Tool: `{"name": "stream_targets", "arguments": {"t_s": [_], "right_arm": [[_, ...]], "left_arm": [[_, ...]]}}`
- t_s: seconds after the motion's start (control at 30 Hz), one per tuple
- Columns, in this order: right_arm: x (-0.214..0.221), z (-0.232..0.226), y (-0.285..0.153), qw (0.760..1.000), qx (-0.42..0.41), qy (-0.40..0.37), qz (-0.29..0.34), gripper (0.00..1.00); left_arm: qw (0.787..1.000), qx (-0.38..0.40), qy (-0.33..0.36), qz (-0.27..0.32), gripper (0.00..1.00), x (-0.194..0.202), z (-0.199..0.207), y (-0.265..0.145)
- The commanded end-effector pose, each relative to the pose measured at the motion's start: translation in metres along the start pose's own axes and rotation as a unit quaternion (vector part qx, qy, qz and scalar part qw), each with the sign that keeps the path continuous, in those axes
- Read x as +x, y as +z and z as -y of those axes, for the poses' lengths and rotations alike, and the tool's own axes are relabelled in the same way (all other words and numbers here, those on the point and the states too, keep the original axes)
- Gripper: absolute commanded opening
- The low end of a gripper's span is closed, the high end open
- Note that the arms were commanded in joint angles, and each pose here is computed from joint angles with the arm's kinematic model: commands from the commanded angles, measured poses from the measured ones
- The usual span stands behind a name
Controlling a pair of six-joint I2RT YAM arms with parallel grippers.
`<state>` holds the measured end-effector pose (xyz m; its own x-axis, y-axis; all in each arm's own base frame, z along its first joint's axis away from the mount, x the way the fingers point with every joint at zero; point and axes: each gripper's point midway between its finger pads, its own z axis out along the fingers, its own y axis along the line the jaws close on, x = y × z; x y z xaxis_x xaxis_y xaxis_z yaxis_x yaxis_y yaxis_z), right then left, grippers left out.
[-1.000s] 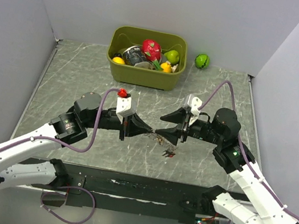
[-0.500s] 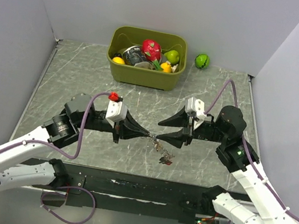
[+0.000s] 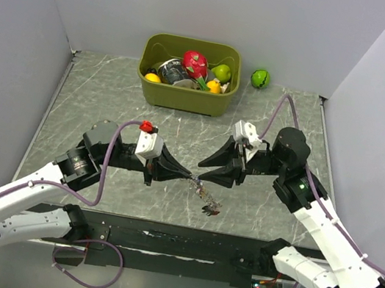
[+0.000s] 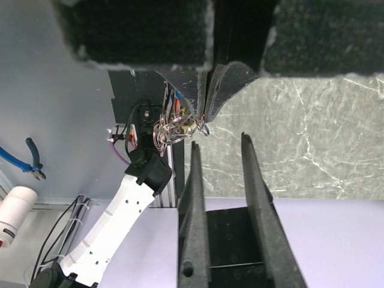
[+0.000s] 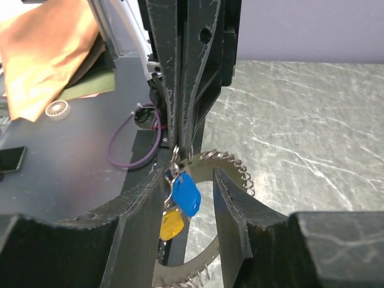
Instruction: Put the keys on the keyring
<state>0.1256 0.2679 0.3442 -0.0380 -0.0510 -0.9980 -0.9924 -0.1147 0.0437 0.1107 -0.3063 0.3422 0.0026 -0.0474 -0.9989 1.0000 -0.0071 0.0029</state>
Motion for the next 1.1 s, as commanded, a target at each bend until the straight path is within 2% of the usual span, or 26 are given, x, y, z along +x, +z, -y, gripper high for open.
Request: {"name": "stream_targets", "arguments": {"t_s": [0.0,0.13,0.43,0.53,1.07], "right_arm": [[-0.017,-0.002,0.000,1.000,-0.015,-0.014,0.010,0.43],[-0.013,-0.001,0.000,1.000,-0.011,-0.015,0.008,0.26],[-0.005,-0.002,-0.002,1.000,-0.011,-0.024,-0.003,0.04],[-0.003,-0.003,-0.002,1.000,-0.012,-0.024,-0.005,0.00],[0.010,-0.005,-0.004,1.000,-0.012,-0.024,-0.014,0.00]], "left_arm": [[0.998,0.014,0.048,0.040,0.01,-0.038,0.004,0.000],[0.998,0.013,0.048,0.036,0.01,-0.038,0.002,0.002],[0.998,0.008,0.050,0.040,0.01,-0.042,0.001,0.002],[0.998,0.006,0.050,0.041,0.01,-0.042,0.000,0.001],[0.997,0.006,0.058,0.042,0.01,-0.049,0.005,-0.004]]}}
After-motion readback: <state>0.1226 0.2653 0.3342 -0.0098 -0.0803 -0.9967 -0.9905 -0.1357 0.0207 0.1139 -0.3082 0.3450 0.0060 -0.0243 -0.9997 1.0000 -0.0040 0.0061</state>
